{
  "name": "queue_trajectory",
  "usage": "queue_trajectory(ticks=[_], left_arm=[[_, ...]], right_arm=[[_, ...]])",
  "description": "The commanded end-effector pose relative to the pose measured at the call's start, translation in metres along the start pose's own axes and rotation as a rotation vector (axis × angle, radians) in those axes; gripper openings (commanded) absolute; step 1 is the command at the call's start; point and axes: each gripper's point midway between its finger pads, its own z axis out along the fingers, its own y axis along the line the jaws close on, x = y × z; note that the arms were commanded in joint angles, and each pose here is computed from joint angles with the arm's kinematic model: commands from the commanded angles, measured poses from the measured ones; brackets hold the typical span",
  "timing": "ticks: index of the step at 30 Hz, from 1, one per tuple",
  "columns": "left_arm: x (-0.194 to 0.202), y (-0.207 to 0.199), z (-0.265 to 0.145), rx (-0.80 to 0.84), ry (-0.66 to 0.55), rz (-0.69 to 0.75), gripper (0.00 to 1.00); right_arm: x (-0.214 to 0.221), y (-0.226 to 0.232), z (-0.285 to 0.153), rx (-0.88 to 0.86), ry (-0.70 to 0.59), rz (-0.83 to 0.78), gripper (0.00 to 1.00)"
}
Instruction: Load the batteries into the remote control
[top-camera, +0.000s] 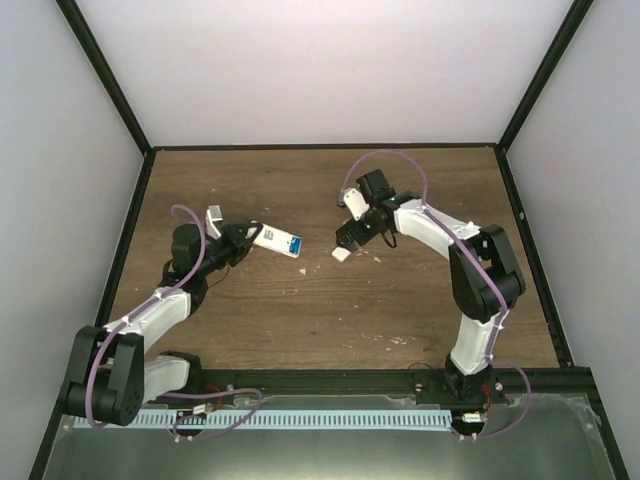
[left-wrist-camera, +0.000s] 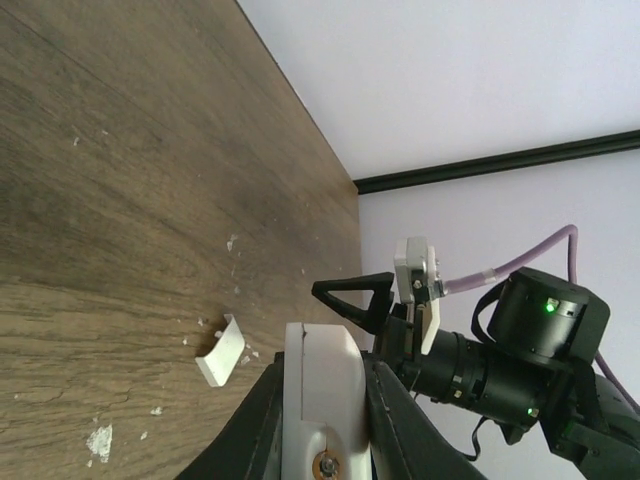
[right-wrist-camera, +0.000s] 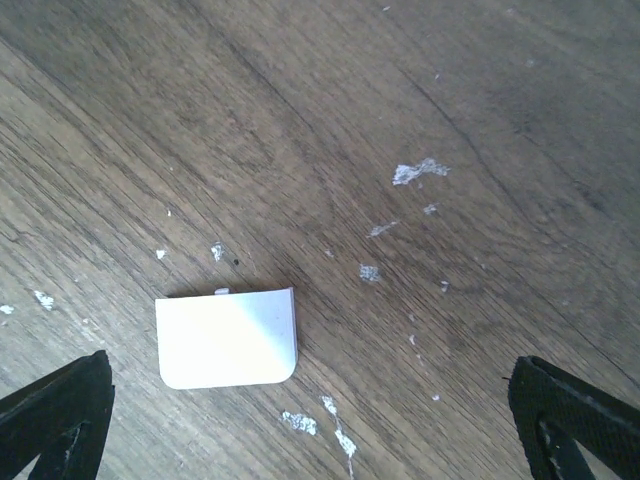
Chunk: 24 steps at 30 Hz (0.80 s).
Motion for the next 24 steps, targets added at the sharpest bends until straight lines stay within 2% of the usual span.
queue_trajectory(ticks=[1, 8, 14, 24], left_arm=[[0.000, -0.007, 0.001, 0.026, 0.023, 0.051, 0.00], [0.005, 0.000, 0.003, -0.004, 0.054, 0.064, 0.00], [0.014, 0.014, 0.010, -0.028, 0.117, 0.023, 0.00], [0.020, 0.030, 0.014, -0.094, 0.163, -0.011, 0.00]], right_arm=[[0.001, 0.011, 0.016, -0.026, 0.006, -0.064, 1.00], [0.011, 0.033, 0.034, -0.096, 0.056, -0.099, 1.00], [0.023, 0.041, 0.047, -0.089, 0.116, -0.128, 0.99], [0.043, 0.043, 0.058, -0.078, 0.194, -0.142, 0.83]])
